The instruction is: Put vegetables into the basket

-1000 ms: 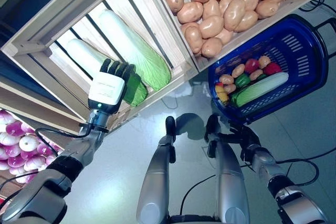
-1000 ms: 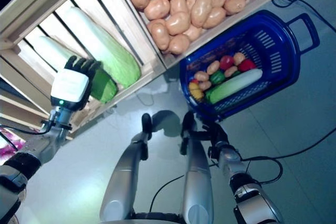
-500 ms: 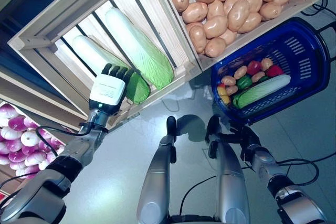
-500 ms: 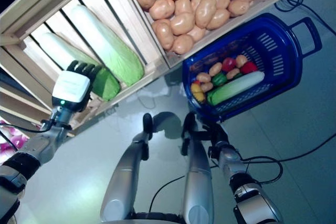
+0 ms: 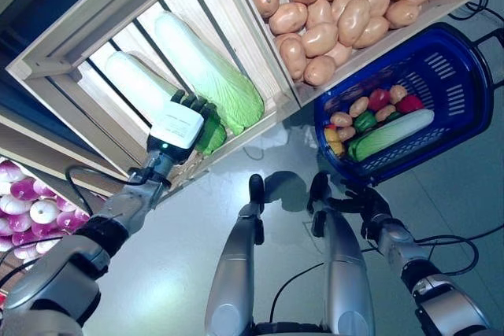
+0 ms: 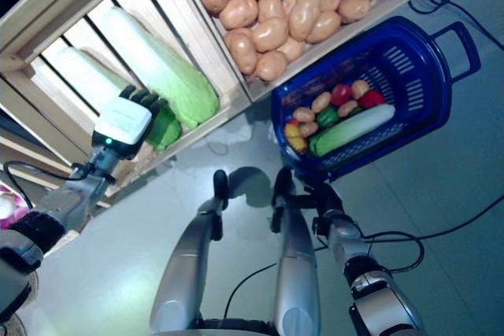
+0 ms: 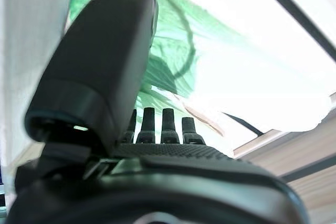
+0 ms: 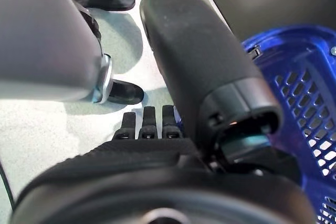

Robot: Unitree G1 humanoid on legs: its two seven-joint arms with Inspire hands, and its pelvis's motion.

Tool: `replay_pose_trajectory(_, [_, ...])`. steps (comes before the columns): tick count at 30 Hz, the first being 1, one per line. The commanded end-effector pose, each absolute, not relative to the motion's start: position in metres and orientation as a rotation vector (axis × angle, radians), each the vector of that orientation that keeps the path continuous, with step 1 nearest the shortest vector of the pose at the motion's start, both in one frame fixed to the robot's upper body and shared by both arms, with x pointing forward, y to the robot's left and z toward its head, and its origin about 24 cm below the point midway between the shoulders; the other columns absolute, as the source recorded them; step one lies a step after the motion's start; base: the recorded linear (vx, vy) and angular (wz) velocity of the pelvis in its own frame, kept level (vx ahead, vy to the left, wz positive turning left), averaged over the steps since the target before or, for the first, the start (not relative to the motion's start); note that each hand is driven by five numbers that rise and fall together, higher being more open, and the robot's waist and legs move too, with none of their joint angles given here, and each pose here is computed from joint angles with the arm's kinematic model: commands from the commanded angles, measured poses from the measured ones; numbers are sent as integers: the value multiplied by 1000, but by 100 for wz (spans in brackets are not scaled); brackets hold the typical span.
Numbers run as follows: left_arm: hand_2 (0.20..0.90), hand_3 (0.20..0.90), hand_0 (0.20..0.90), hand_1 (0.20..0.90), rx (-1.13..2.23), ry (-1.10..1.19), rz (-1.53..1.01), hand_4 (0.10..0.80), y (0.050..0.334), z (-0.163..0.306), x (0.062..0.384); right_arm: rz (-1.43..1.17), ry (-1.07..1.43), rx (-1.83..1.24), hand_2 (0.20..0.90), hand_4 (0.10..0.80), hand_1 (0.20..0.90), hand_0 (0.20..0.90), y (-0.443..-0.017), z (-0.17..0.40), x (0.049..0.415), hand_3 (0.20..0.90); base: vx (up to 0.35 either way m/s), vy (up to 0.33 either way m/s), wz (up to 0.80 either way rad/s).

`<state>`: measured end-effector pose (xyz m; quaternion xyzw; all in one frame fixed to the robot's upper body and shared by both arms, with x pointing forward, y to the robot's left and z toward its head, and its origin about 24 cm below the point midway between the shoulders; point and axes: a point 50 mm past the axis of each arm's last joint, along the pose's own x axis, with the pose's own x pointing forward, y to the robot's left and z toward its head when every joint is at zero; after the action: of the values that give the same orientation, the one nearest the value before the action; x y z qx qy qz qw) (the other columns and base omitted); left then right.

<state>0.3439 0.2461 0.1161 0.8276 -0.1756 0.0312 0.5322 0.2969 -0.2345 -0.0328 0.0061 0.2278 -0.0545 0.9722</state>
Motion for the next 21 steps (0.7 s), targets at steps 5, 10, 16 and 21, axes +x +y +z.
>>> replay_pose_trajectory(5, [900,900,900,900,2073,-455,181,800,269,148,346,-141,396,-24,900,800,900,900,-255,-20,298,900,0,0,0])
replay_pose_trajectory(10, [900,900,900,900,2107,-432,139,800,269,148,349,-134,390,-26,900,800,900,900,-255,-17,301,900,5,12,0])
replay_pose_trajectory(16, [900,900,900,900,2099,-457,188,800,274,153,351,-124,372,-26,900,800,900,900,-253,-14,302,900,0,0,0])
replay_pose_trajectory(21, [900,900,900,900,2077,-427,184,800,277,140,350,-135,349,-7,900,800,900,900,-254,-9,305,900,0,0,0])
